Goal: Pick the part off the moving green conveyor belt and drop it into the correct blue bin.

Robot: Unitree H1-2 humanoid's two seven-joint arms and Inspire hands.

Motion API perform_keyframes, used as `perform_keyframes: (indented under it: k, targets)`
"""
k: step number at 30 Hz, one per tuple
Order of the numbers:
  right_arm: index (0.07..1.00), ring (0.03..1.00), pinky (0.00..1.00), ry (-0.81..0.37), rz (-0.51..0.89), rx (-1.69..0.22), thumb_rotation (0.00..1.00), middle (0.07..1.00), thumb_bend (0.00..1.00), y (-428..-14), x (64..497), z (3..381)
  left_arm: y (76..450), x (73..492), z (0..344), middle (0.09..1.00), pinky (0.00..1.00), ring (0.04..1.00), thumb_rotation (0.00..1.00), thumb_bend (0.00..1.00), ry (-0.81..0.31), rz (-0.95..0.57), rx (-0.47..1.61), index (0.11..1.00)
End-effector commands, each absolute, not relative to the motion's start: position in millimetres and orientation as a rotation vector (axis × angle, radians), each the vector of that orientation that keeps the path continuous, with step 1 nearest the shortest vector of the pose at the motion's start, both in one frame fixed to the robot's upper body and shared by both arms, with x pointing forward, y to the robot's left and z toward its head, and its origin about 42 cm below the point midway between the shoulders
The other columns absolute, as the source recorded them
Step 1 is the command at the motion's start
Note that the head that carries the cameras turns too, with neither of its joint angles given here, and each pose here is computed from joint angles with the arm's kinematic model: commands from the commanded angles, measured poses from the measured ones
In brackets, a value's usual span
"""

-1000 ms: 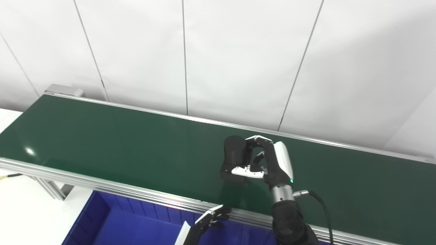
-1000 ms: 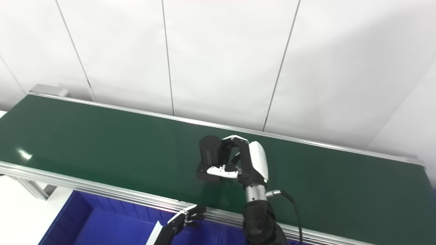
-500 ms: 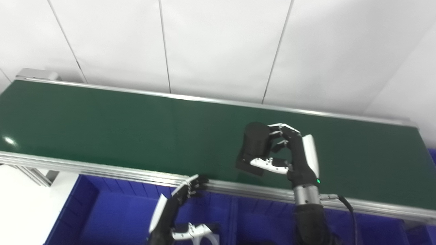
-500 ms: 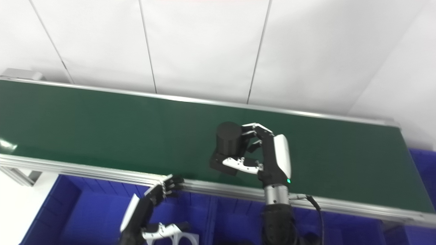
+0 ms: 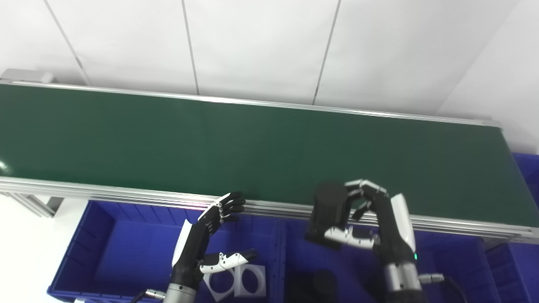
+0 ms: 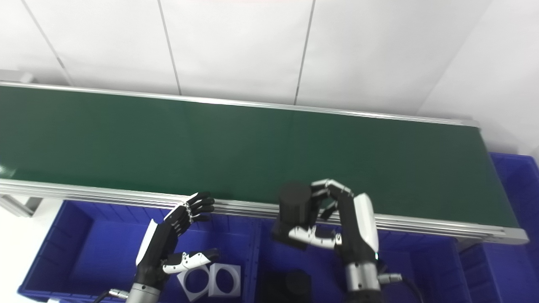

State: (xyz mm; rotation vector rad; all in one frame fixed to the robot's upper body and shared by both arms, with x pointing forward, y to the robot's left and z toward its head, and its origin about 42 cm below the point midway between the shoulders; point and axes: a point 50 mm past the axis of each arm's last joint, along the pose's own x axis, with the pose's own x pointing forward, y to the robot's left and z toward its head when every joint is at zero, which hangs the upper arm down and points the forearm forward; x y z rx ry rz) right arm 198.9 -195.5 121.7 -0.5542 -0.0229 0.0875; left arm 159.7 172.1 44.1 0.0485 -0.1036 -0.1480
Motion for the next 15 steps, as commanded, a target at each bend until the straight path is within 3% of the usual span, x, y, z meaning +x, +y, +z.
perform_keyframes:
  k: [1,7,12,15]
  targets:
    - [0.535,0.419,0.34,-0.062,0.087,-0.580,0.00,0.453,0.52,-197,199,135,173,164,57,0.796,0.69,0.760,0.34,0.83,-0.170,-0.153,0.017,0.821]
    - [0.540,0.375,0.29,-0.008,0.171,-0.747,0.00,0.430,0.51,-198,196,129,178,167,60,0.792,0.69,0.758,0.33,0.83,-0.171,-0.157,-0.013,0.815]
    - [0.491,0.307,0.24,0.034,0.220,-0.884,0.00,0.475,0.52,-194,201,121,183,168,62,0.792,0.68,0.750,0.33,0.82,-0.179,-0.154,-0.018,0.810]
    - [0.489,0.349,0.28,0.055,0.256,-0.973,0.00,0.480,0.53,-192,207,112,186,169,64,0.796,0.68,0.751,0.32,0.82,-0.183,-0.161,-0.028,0.809]
